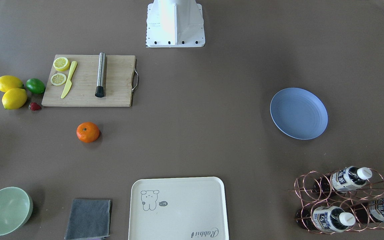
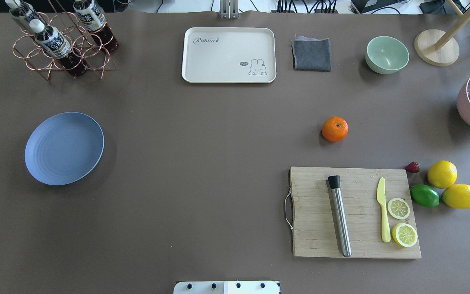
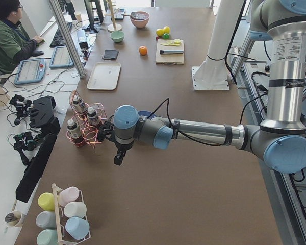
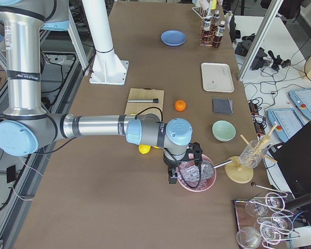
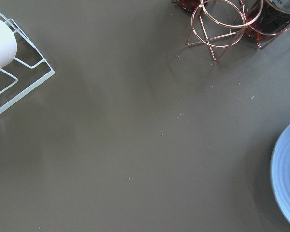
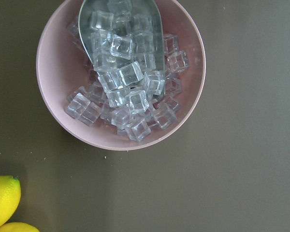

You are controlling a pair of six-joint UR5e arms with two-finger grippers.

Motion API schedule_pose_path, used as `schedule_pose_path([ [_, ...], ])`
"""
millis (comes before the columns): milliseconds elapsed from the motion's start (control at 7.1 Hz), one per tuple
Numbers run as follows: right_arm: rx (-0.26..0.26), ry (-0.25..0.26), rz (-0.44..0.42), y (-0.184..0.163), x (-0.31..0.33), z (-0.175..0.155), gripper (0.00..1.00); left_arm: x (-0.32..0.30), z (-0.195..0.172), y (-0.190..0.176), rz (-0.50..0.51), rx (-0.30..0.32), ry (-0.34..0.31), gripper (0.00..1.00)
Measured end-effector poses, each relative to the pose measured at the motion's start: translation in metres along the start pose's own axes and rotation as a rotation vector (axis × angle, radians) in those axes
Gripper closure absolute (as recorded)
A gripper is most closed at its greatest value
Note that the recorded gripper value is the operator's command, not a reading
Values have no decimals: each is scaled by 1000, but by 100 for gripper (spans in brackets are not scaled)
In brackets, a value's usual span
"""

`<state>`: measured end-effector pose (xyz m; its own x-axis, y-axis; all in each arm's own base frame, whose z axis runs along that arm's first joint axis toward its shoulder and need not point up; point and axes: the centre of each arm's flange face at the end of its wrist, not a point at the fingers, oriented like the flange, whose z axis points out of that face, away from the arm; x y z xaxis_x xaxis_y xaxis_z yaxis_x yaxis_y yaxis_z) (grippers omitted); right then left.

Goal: Pick orange to plate

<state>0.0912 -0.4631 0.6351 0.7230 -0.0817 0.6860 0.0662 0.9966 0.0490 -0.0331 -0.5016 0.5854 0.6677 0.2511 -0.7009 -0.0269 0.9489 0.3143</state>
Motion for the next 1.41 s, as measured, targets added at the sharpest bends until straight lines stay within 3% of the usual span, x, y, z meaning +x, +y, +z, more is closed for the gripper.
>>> schedule_pose_path([
  [423, 6, 2, -6, -2, -2, -2, 0, -1, 2, 2, -12, -4, 0, 2],
  [704, 53, 2, 35, -11, -13, -8, 0, 12, 9, -6, -91, 7, 12, 2],
  [986, 95, -21, 86, -29, -50, 3, 0, 57, 49, -11, -181, 13, 63, 2],
  [1408, 135, -66, 152, -53, -116, 26, 0, 91, 125, 10, -211, 34, 159, 2],
])
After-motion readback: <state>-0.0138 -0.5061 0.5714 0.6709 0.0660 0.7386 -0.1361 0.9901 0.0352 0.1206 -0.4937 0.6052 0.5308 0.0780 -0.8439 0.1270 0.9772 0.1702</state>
